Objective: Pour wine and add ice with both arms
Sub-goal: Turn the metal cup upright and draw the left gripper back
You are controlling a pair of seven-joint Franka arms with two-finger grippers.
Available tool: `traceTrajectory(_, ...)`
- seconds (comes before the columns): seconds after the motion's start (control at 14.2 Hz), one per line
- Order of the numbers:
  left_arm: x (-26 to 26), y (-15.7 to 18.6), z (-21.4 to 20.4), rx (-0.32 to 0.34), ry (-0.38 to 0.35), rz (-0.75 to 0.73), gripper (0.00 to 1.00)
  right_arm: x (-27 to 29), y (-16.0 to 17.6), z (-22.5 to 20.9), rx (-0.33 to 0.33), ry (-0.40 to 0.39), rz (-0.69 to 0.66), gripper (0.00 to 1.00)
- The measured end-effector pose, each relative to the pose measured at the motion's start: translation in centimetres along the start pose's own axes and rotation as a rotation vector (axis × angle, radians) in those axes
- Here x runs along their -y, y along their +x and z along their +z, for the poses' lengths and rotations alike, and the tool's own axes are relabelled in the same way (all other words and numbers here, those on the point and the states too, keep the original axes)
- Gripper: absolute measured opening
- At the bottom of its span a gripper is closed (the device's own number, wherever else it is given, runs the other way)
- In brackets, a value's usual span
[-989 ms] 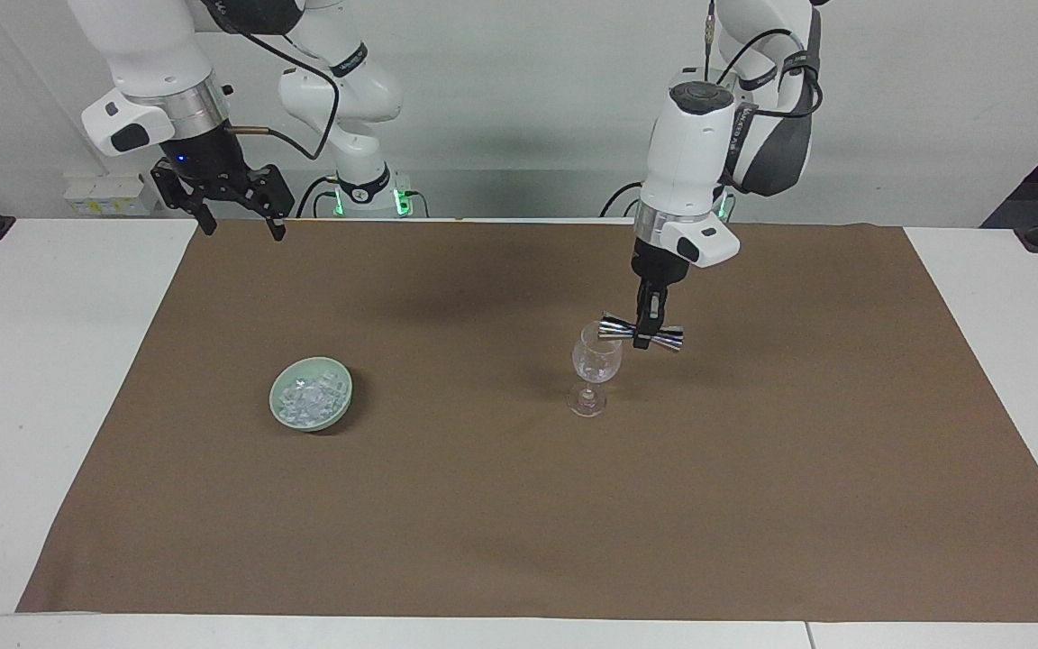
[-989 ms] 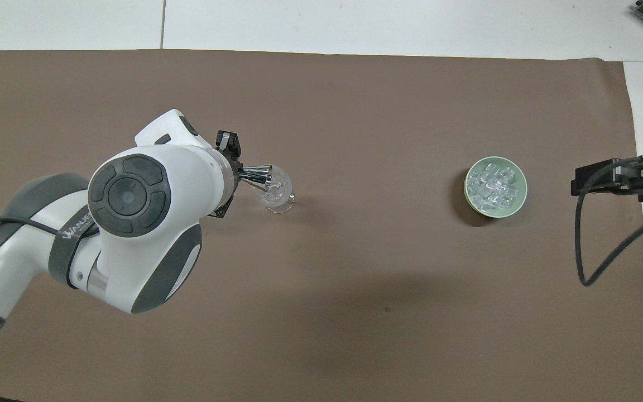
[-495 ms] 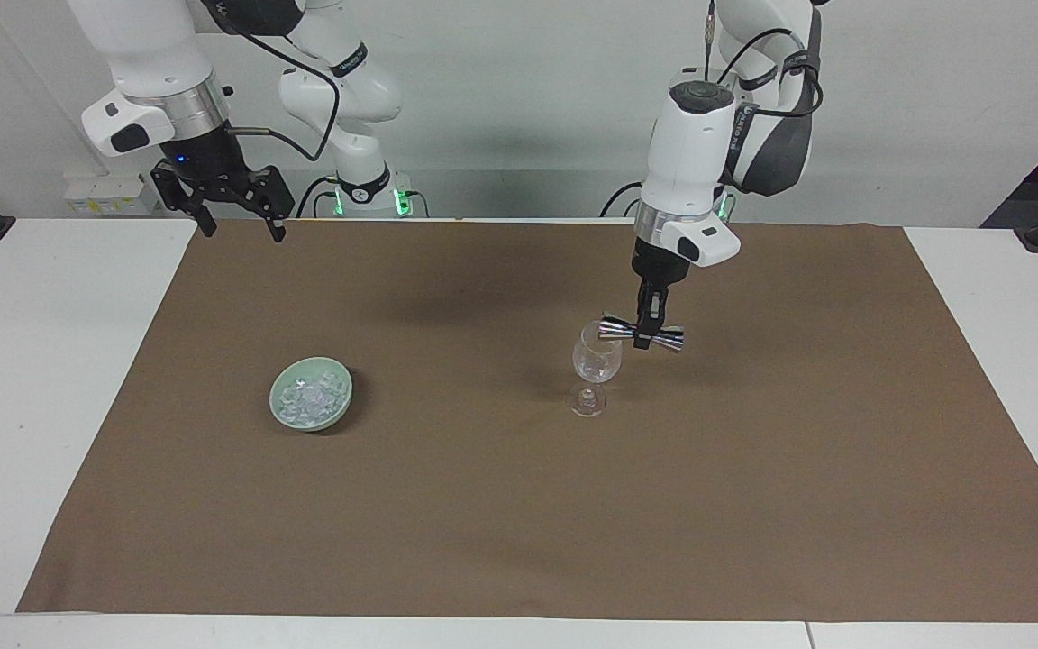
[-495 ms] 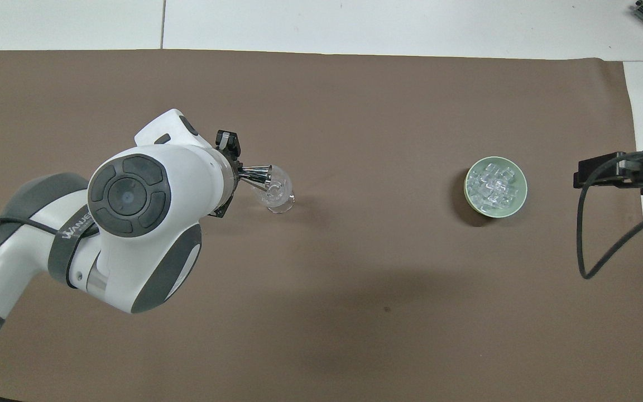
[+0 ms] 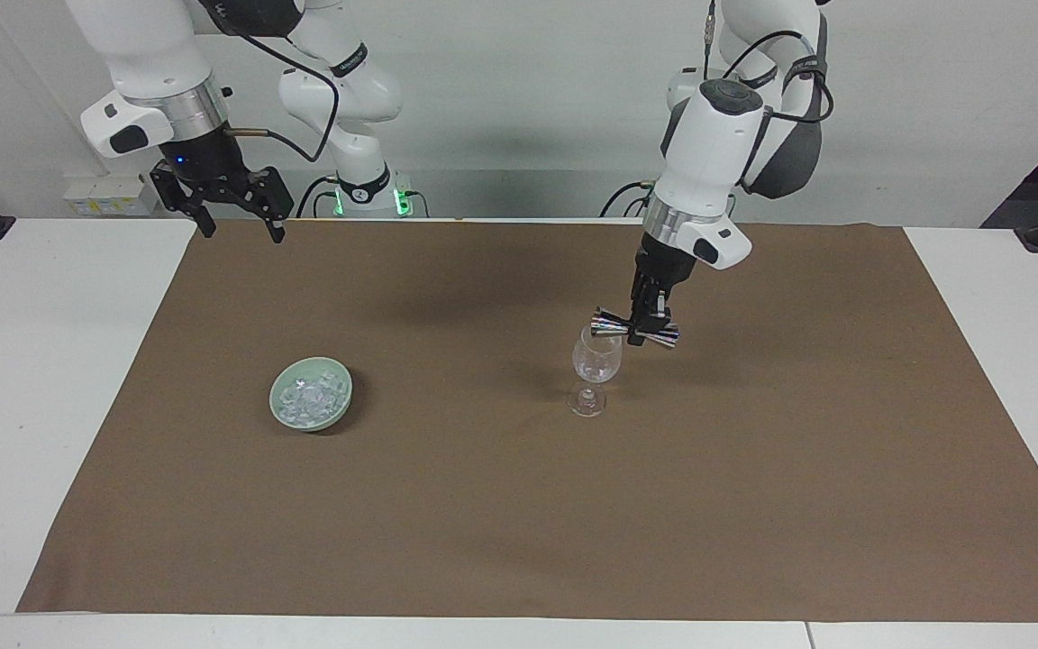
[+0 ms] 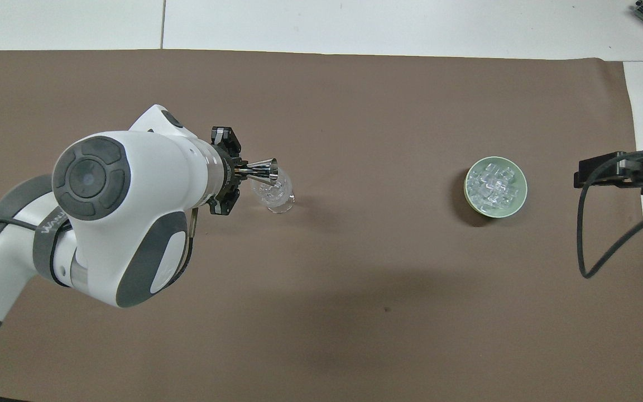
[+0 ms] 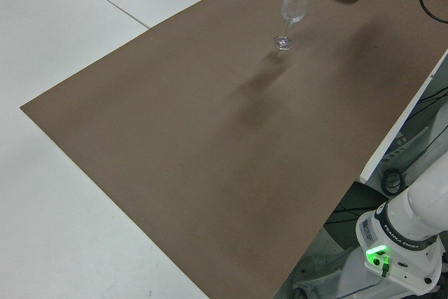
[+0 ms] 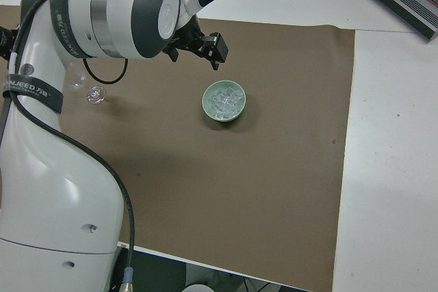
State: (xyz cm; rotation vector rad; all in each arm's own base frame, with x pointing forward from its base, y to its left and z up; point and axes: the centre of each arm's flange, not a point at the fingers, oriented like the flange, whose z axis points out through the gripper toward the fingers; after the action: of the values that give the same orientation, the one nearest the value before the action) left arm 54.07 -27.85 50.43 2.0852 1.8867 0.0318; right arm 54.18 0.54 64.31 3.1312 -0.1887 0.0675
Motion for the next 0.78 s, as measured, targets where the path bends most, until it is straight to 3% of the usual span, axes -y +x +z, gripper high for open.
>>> traceTrajectory(0.14, -0.6, 1.5, -0.2, 0.064, 0.015, -0.071, 0.22, 0.0, 0.0, 0.0, 0.001, 0.0, 0.001, 1.0)
traceTrajectory(0.35, -1.7, 5.2, -0.4, 0.208, 0.056, -0.151, 0.22, -0.3, 0.0, 0.0, 0.001, 0.0, 0.005, 1.0)
traceTrajectory(0.57, -2.4, 11.1, -0.7, 0.354, 0.11, -0.182, 0.22, -0.4, 0.1, 0.0, 0.001, 0.0, 0.007, 1.0)
traceTrajectory(0.78, -2.8, 18.0, 0.0, 0.493, 0.116, -0.226, 0.22, -0.3, 0.0, 0.0, 0.001, 0.0, 0.005, 1.0)
